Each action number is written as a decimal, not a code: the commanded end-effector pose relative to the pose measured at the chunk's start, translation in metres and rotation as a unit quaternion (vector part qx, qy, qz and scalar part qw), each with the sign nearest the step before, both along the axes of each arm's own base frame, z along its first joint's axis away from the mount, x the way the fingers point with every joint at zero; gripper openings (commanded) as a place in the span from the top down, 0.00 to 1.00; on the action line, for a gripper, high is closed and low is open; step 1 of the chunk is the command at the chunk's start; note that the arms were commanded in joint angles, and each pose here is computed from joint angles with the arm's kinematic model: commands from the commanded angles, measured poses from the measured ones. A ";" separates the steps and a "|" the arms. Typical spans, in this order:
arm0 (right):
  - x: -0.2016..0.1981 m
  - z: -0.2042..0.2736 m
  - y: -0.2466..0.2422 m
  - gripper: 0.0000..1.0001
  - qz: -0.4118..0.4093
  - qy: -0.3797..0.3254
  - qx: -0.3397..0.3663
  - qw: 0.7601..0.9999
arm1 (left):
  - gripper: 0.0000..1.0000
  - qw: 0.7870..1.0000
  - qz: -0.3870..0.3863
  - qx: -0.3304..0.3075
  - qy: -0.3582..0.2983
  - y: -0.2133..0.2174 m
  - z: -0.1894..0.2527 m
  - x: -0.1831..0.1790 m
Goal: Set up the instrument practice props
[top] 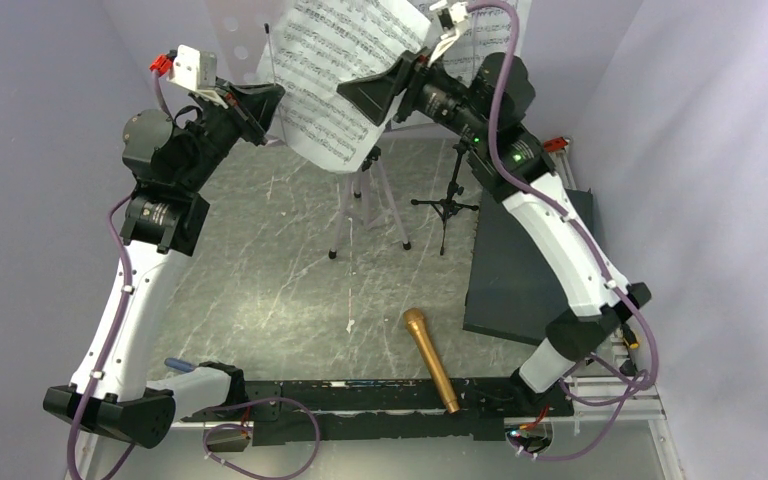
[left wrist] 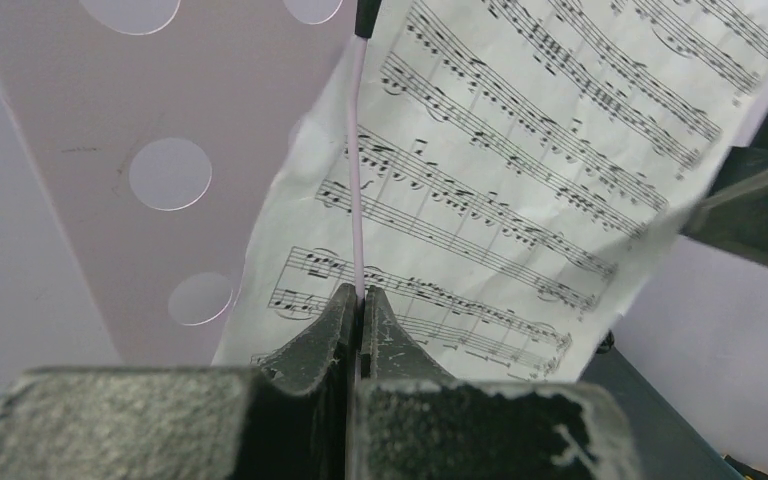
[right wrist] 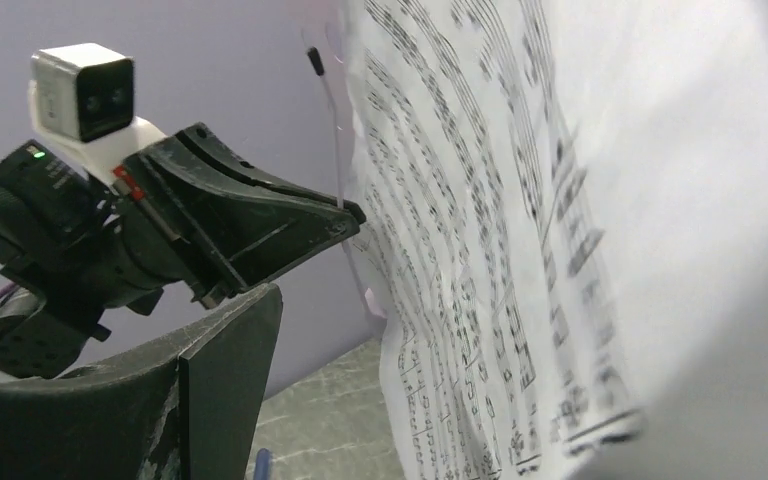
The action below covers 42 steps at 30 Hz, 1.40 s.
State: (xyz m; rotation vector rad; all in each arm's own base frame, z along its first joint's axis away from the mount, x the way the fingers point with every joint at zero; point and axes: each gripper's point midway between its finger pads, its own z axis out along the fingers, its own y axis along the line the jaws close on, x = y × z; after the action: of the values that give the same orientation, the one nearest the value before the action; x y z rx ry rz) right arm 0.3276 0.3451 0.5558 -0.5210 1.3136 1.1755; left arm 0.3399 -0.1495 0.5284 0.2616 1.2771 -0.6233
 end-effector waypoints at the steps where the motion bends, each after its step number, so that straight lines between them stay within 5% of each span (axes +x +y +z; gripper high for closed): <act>1: -0.017 0.029 -0.031 0.28 -0.050 -0.031 0.018 0.998 | 0.97 0.999 0.013 -0.005 -0.030 0.007 0.015 -0.008; 4: -0.017 0.025 -0.038 0.38 -0.069 -0.027 0.010 0.997 | 0.97 0.999 0.013 -0.004 -0.030 0.007 0.015 -0.009; 8: -0.018 0.030 -0.039 0.71 -0.068 -0.046 0.010 0.997 | 0.97 0.999 0.006 0.001 -0.033 0.005 0.015 -0.011; 13: -0.009 0.037 -0.023 0.92 -0.048 -0.064 0.000 0.997 | 0.97 0.999 -0.011 0.011 -0.050 0.000 0.015 -0.017; 28: -0.010 0.060 0.003 0.95 0.018 -0.090 0.025 0.995 | 0.95 0.996 -0.042 0.032 -0.078 -0.009 0.018 -0.024; 36: -0.014 0.060 0.008 0.90 0.035 -0.089 0.032 0.995 | 0.36 0.997 -0.001 0.045 -0.064 0.005 0.007 -0.027; 42: -0.016 0.062 0.005 0.87 0.029 -0.091 0.037 0.995 | 0.30 0.994 0.064 0.075 -0.043 0.030 -0.005 -0.035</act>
State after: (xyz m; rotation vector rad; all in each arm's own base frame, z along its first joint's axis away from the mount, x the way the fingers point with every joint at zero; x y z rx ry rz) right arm 0.3287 0.3576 0.5932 -0.5993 1.1922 1.1727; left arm 0.3179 -0.1425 0.5195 0.3601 1.2472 -0.5298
